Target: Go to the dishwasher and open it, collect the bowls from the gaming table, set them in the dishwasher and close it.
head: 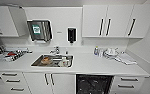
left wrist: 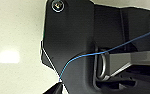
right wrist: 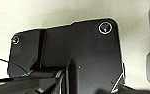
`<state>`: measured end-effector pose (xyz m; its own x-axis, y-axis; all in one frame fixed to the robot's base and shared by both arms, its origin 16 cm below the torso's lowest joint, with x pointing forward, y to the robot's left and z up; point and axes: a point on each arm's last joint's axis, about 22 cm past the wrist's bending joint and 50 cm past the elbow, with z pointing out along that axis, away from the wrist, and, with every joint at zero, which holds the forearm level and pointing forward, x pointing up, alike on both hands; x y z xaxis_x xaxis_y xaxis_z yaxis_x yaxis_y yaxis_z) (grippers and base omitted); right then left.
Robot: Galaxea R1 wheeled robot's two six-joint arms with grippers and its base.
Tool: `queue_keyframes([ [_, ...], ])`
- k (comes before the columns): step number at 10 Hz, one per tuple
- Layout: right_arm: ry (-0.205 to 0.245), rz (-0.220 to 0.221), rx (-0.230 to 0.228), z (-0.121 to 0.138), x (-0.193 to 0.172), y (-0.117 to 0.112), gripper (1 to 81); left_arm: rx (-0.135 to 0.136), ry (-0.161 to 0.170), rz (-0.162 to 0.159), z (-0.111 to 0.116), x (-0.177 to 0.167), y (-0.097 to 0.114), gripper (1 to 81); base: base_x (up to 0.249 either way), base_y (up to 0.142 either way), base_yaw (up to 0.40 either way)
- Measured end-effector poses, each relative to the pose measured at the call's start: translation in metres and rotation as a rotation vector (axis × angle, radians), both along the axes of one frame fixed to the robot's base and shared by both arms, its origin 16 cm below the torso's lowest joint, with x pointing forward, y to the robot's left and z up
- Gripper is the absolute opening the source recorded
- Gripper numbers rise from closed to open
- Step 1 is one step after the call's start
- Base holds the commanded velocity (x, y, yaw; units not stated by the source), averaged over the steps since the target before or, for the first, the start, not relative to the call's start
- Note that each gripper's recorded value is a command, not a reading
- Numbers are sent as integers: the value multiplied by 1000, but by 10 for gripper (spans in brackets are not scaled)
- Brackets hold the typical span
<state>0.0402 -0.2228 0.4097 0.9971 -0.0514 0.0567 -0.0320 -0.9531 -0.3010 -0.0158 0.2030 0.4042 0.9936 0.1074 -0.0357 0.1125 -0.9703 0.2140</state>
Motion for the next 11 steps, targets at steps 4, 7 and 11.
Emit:
queue_keyframes([
  [4,27,13,-25,-2,-15,-3,811,-57,-51,-55,3,30,-7,811,0,0,0],
  [7,40,17,-22,-3,-18,11,811,-59,-66,-65,3,41,-9,811,0,0,0],
  [11,50,10,-20,-3,-24,12,811,-57,-62,-65,3,39,-8,811,0,0,0],
])
